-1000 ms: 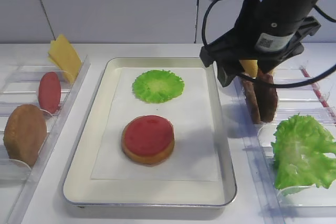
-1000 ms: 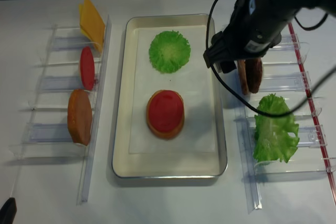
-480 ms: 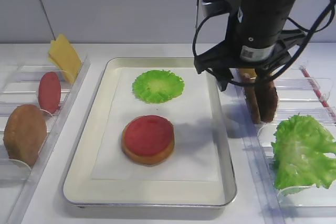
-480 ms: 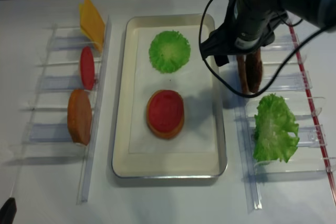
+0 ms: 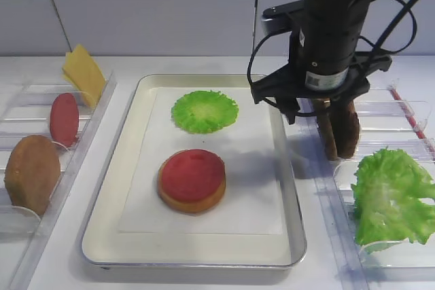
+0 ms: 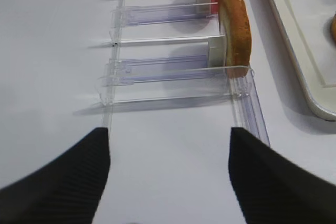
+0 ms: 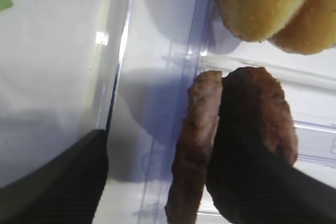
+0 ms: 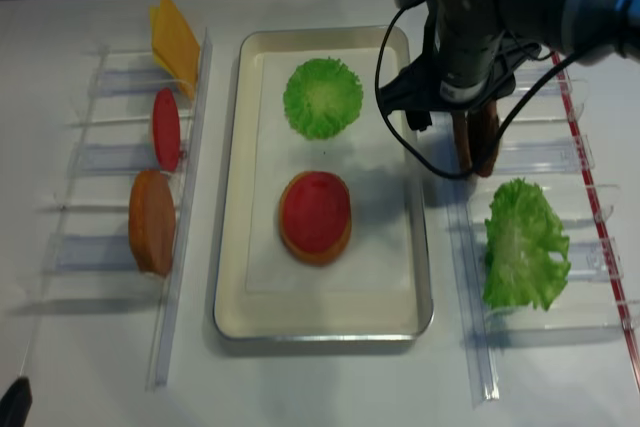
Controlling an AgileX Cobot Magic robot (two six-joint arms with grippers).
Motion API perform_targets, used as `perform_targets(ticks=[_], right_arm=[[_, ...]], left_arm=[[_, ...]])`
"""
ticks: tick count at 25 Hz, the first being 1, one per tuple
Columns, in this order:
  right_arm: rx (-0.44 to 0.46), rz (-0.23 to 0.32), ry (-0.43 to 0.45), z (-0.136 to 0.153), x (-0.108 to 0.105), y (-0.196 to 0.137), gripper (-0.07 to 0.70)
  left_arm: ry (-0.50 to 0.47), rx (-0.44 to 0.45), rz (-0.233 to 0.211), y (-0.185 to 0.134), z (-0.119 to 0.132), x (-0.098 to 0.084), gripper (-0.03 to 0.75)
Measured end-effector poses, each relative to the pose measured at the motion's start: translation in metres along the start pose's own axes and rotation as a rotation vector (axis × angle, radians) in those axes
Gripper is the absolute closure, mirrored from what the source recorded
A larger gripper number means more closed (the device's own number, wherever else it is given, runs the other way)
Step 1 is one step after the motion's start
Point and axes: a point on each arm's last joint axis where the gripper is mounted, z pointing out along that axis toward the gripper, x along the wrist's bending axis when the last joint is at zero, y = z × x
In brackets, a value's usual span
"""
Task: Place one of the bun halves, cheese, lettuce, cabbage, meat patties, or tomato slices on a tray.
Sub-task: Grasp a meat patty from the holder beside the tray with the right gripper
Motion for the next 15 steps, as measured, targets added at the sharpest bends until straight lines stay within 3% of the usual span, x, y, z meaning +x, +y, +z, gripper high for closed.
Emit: perform_targets(ticks=[15], right_arm=[[0.011, 0.024, -0.051, 0.0056, -0.0029, 0.0004, 0.296]], left_arm=[[0.000, 0.000, 0.000, 0.0000, 0.0000, 0.0000, 0.244]])
